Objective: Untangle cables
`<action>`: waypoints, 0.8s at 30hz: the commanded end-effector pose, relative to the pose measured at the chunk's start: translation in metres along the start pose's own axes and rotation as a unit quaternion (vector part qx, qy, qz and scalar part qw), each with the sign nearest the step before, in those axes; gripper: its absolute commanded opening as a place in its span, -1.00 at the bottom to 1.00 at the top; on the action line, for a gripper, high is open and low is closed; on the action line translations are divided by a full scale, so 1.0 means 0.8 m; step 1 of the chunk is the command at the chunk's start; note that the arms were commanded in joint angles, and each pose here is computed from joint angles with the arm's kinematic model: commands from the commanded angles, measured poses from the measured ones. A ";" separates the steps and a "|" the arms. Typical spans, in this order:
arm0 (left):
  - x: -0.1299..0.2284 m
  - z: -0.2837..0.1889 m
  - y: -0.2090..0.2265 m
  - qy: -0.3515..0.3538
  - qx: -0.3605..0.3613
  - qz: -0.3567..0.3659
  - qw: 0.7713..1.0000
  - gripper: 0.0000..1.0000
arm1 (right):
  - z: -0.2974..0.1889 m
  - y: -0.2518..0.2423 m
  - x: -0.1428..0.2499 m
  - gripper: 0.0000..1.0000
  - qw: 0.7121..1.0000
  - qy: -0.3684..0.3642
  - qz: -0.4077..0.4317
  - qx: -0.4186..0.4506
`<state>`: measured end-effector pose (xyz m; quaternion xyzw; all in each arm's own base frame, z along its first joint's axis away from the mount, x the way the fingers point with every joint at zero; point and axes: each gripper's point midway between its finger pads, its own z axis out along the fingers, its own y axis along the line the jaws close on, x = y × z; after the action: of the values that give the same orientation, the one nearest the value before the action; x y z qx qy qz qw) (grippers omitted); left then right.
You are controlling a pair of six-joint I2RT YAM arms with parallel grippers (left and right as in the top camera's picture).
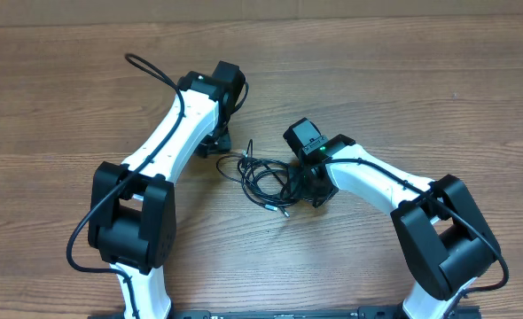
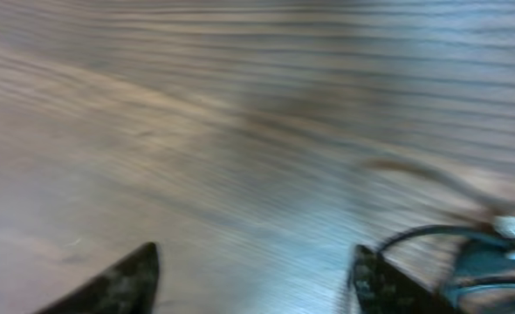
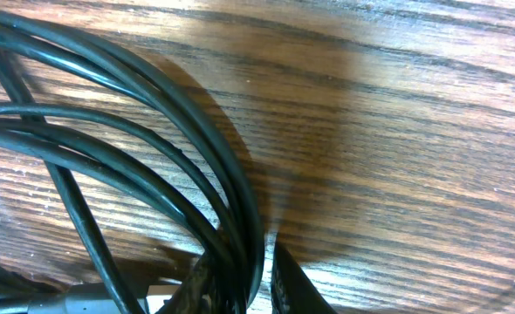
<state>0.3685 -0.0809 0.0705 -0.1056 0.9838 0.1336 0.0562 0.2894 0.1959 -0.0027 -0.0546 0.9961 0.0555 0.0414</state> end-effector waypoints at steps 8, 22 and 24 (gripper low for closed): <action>-0.014 -0.030 -0.043 0.052 0.210 0.026 0.976 0.74 | 0.030 -0.038 0.024 -0.67 0.998 0.030 0.006 0.060; 0.013 -0.064 -0.089 0.087 0.350 0.109 0.926 0.89 | 0.030 -0.037 0.021 -0.64 0.998 0.026 0.006 0.058; 0.019 -0.063 -0.094 0.088 0.345 0.117 0.927 0.91 | 0.030 -0.037 0.021 -0.64 0.998 0.026 0.006 0.058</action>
<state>0.3698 -0.1529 0.0913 -0.0069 0.9794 -0.2010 -0.0173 0.2923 0.1952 -0.0023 -0.0542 0.9960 0.0522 0.0483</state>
